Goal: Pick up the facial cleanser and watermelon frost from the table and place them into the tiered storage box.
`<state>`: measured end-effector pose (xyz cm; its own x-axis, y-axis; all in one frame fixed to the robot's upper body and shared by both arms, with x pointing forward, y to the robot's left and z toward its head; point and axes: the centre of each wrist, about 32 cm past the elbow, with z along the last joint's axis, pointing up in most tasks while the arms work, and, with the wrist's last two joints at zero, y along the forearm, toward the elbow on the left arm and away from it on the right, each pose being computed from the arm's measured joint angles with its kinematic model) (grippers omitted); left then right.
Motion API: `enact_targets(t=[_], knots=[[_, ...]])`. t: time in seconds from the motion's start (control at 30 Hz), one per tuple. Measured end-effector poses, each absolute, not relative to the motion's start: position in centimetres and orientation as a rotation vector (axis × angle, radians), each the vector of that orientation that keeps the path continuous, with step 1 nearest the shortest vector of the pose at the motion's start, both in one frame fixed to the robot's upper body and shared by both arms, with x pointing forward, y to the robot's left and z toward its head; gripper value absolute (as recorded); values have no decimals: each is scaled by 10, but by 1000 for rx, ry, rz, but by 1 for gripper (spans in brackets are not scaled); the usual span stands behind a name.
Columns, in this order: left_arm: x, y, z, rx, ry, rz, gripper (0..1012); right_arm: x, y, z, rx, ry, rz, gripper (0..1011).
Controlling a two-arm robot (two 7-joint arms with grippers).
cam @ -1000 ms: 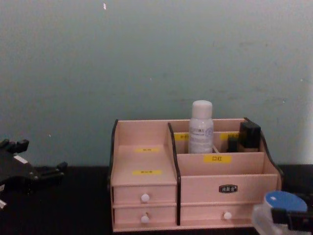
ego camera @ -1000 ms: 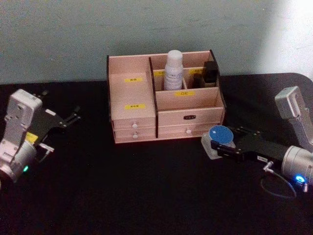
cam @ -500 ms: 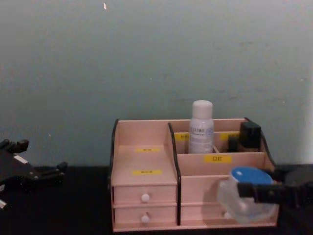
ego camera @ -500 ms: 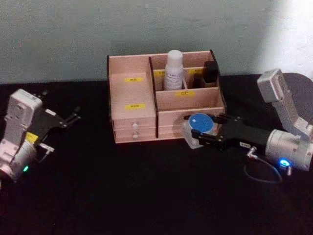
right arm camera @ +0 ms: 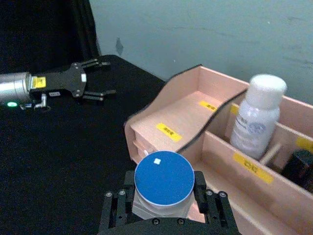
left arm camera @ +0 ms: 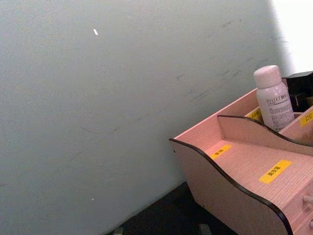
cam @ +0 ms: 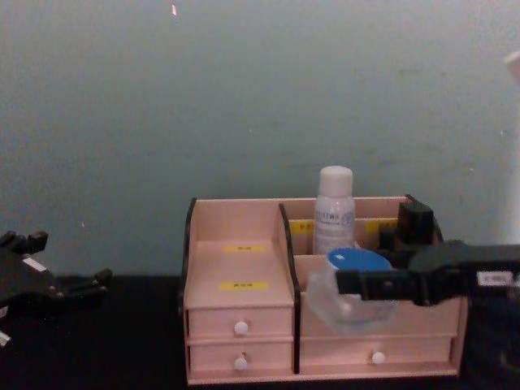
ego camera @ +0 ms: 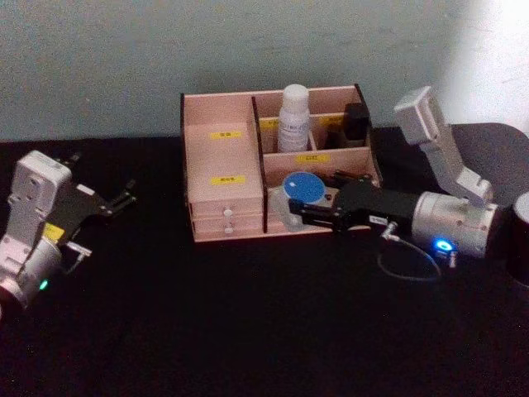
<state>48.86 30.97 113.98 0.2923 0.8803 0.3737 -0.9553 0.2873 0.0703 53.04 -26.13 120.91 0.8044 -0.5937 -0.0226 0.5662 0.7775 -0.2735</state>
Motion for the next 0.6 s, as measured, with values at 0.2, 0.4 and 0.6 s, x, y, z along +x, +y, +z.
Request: enact_targets(t=[0.2, 0.4, 0.6], knots=[[489, 310, 1140, 305, -285, 1248, 1001, 544, -249, 1212, -250, 96, -615, 723], [489, 310, 1140, 305, -285, 1248, 1001, 557, -238, 1217, -251, 80, -609, 723], [489, 310, 1140, 304, -285, 1248, 1001, 567, -229, 1220, -251, 73, -603, 723]])
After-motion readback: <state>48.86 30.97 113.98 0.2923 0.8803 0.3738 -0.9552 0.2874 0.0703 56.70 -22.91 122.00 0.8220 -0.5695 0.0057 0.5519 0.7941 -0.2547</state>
